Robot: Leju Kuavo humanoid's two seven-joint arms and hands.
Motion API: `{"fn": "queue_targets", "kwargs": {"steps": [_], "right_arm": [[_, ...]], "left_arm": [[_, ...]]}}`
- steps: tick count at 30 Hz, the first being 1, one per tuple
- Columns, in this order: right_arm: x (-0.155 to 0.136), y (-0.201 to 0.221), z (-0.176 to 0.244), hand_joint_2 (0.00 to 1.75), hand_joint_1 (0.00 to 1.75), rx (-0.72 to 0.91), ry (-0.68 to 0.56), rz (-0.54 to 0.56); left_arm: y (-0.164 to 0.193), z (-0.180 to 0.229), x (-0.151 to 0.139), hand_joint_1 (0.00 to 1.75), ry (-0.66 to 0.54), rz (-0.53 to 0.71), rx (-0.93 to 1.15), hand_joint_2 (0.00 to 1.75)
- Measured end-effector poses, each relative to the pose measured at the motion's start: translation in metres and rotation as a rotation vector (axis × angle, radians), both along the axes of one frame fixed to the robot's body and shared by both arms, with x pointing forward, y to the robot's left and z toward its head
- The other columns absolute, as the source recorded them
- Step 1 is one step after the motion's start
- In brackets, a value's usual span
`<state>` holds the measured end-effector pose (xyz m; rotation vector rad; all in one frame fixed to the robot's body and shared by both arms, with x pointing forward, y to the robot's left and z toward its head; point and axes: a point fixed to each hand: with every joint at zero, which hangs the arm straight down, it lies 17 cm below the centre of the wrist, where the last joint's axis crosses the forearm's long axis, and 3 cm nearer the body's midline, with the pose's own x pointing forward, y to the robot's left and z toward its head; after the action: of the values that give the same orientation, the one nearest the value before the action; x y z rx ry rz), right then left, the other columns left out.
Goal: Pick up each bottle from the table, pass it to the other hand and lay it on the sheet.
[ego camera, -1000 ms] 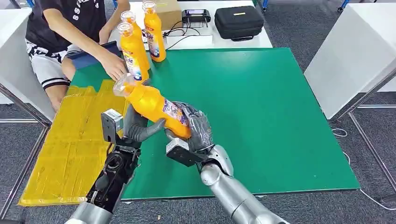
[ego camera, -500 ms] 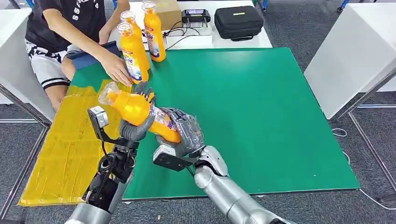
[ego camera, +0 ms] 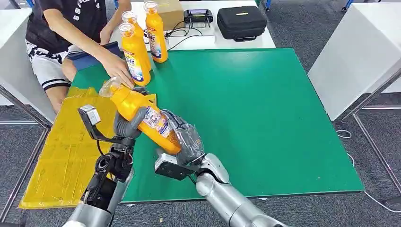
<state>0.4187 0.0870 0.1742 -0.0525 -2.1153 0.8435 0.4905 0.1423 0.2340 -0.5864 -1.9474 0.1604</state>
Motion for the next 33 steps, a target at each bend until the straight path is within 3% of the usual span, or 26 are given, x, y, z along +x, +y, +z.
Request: {"fn": "queue_targets", "kwargs": {"steps": [4,10,11,14,17,18,21,25,33], "right_arm": [[-0.005,-0.003,0.006,1.75,0.00,0.021,-0.011,0.009],[-0.008,-0.011,0.020,1.75,0.00,0.068,-0.018,0.012],[-0.007,-0.015,0.022,0.00,0.00,0.095,-0.004,0.011],[-0.004,-0.034,0.035,0.00,0.00,0.176,0.017,0.004],[-0.001,-0.064,0.053,0.00,0.00,0.272,0.009,-0.041],[-0.001,-0.078,0.062,1.75,0.00,0.302,-0.011,-0.066],[-0.001,-0.122,0.083,1.75,0.00,0.380,-0.071,-0.161],[-0.004,-0.174,0.102,1.75,0.00,0.465,-0.129,-0.266],[-0.011,-0.210,0.119,1.75,0.00,0.506,-0.191,-0.322]], "left_arm": [[0.011,0.007,0.005,1.75,-0.022,0.079,0.048,1.75],[0.016,0.015,0.005,1.75,-0.042,0.099,0.051,1.75],[0.018,0.017,0.005,1.75,-0.050,0.117,0.064,1.75],[0.028,0.024,0.006,1.75,-0.080,0.188,0.116,1.75],[0.053,0.032,0.008,1.75,-0.148,0.463,0.392,1.75],[0.060,0.036,0.008,1.75,-0.181,0.574,0.527,1.75],[0.059,0.049,0.003,1.75,-0.322,0.833,0.974,1.75],[0.034,0.049,0.007,1.75,-0.470,0.996,1.443,1.75],[0.020,0.040,0.015,1.75,-0.509,0.995,1.560,1.75]]}}
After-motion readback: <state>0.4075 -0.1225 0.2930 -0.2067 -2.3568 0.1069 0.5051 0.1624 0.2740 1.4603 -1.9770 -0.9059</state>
